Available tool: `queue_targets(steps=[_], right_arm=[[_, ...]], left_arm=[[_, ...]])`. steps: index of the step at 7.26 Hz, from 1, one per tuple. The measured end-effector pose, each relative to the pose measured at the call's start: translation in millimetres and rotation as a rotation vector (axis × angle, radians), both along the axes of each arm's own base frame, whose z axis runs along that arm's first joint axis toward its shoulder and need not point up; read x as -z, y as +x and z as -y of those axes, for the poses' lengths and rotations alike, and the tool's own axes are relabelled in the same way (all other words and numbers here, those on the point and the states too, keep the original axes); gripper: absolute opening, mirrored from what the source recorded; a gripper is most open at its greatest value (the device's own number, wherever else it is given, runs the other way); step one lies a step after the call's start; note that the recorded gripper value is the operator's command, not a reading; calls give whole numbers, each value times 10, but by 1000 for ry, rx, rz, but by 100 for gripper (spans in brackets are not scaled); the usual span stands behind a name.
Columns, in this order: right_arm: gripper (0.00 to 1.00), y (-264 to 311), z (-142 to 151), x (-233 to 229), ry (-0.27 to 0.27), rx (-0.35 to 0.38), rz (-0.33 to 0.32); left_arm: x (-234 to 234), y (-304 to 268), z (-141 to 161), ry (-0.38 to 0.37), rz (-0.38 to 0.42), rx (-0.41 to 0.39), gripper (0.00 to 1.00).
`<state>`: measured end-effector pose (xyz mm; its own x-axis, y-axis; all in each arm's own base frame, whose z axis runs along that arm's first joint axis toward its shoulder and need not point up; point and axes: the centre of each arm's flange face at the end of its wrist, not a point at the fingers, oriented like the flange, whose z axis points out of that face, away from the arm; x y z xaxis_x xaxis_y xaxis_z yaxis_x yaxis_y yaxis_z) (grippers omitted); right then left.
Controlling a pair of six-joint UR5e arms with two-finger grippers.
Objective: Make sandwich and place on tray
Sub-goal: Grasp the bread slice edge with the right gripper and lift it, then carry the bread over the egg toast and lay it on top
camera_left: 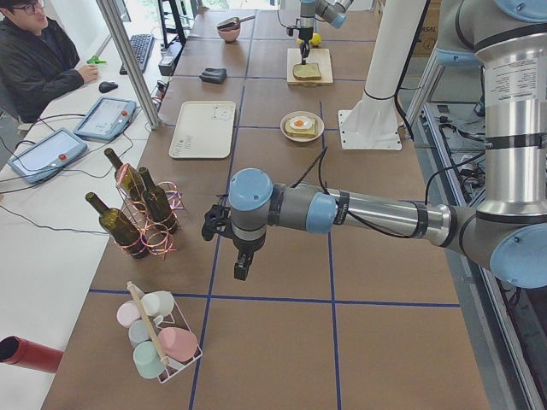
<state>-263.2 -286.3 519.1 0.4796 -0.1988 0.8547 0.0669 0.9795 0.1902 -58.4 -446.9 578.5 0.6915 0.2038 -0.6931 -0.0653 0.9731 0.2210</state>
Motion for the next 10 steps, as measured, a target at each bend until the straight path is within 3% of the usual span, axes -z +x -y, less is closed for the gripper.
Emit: queue_targets(steps=[3,6,8,10], right_arm=[[0,-6,49,492,15,4,97],[0,-459,365,1225,-50,-57,217],[0,-890,559,1853,-97,-80,250],[0,-1519,443,2439,-127,-114,244]], left_arm=[[-5,0,-1,-1,0,0,100],[-8,0,-2,-2,0,0,100],[-6,0,-1,-1,-1,0,100],[-4,1,-2,-1,-1,0,100]])
